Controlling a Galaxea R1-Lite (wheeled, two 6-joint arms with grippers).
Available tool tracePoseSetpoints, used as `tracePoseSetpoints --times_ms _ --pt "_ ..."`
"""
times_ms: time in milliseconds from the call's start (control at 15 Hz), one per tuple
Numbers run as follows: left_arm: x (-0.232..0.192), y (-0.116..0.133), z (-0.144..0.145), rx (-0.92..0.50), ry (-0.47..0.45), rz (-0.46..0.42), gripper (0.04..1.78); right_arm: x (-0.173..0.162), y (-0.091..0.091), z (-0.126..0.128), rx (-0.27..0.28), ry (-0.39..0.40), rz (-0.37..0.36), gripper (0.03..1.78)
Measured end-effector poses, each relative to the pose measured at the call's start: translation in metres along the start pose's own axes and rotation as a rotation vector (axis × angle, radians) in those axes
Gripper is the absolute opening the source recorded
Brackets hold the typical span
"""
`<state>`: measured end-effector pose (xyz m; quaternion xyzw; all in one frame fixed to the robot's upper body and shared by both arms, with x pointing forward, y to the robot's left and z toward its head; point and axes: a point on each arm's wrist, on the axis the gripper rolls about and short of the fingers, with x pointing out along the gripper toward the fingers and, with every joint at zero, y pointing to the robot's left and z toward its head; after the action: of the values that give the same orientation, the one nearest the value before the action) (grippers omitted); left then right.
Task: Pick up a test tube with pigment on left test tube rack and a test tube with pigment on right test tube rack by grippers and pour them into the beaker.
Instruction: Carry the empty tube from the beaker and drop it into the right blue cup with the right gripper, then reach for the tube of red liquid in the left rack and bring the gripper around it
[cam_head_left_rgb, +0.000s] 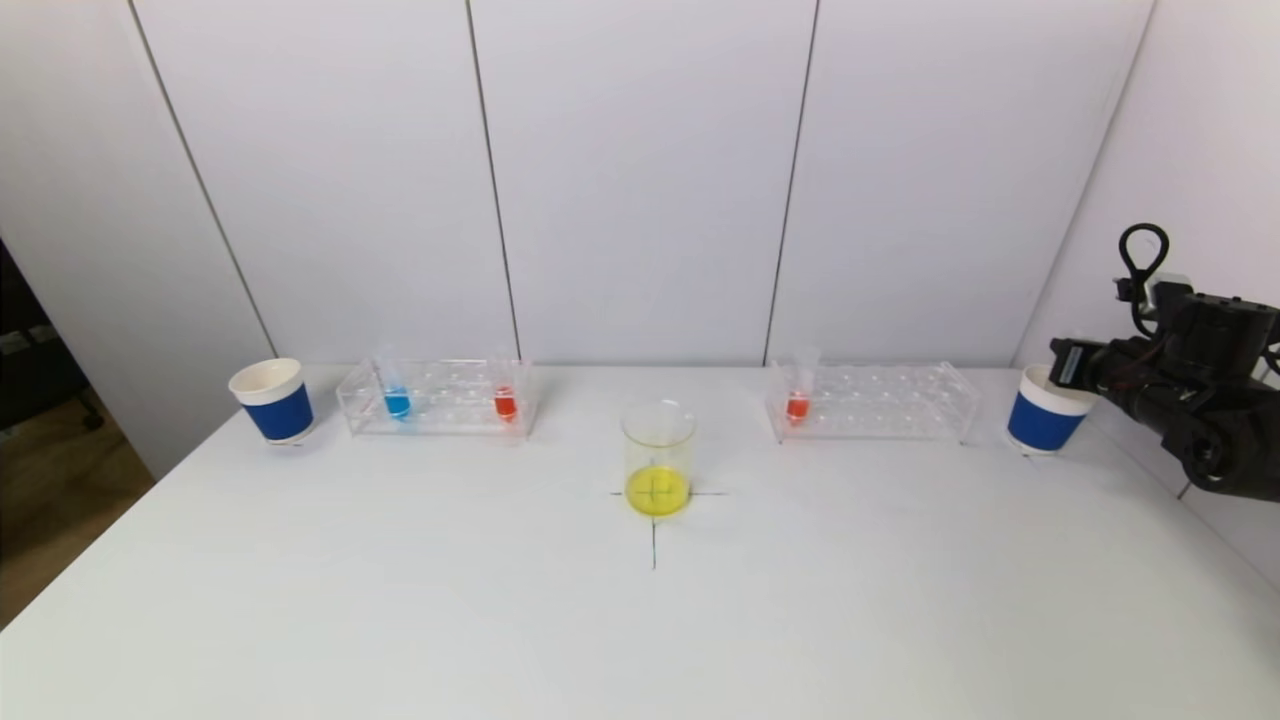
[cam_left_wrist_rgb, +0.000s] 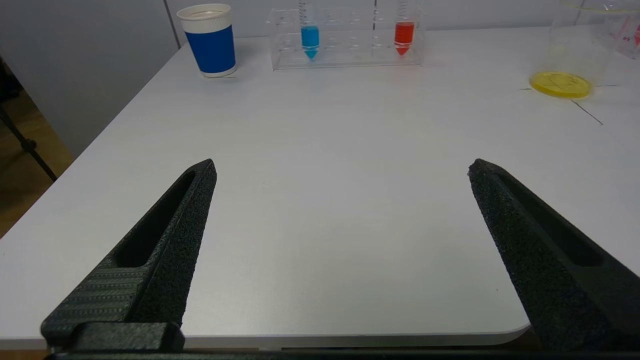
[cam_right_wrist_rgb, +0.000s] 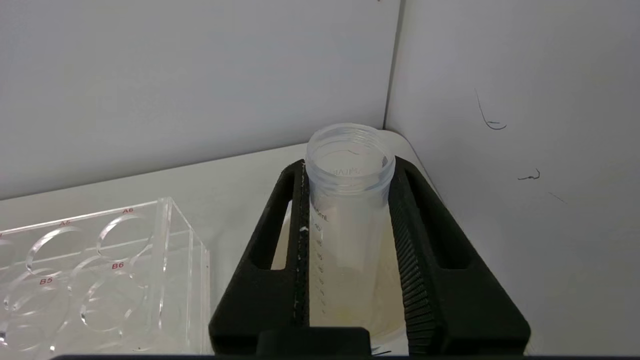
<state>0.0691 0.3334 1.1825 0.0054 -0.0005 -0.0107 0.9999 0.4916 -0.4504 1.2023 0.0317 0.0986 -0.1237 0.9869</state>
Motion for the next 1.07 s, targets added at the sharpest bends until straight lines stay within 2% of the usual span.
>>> tracePoseSetpoints --times_ms 133,400,533,667,1067 --pt "0.0000 0.0000 0.0000 0.000 0.000 0.000 1.76 -0.0004 0.0000 0.0006 0.000 -0.001 0.000 0.83" --pt "0.0000 0.0000 0.0000 0.000 0.000 0.000 1.76 -0.0009 0.0001 0.0010 0.000 -0.002 0.000 1.46" --pt "0.0000 0.0000 0.0000 0.000 0.000 0.000 1.76 -0.0012 0.0001 0.0016 0.000 -0.004 0.000 1.65" --pt "0.0000 0.0000 0.0000 0.000 0.000 0.000 1.76 -0.0021 0.0001 0.0021 -0.001 -0.004 0.000 1.75" --pt "0.0000 0.0000 0.0000 0.000 0.000 0.000 1.76 -0.0090 0.0040 0.0065 -0.004 -0.018 0.025 1.76"
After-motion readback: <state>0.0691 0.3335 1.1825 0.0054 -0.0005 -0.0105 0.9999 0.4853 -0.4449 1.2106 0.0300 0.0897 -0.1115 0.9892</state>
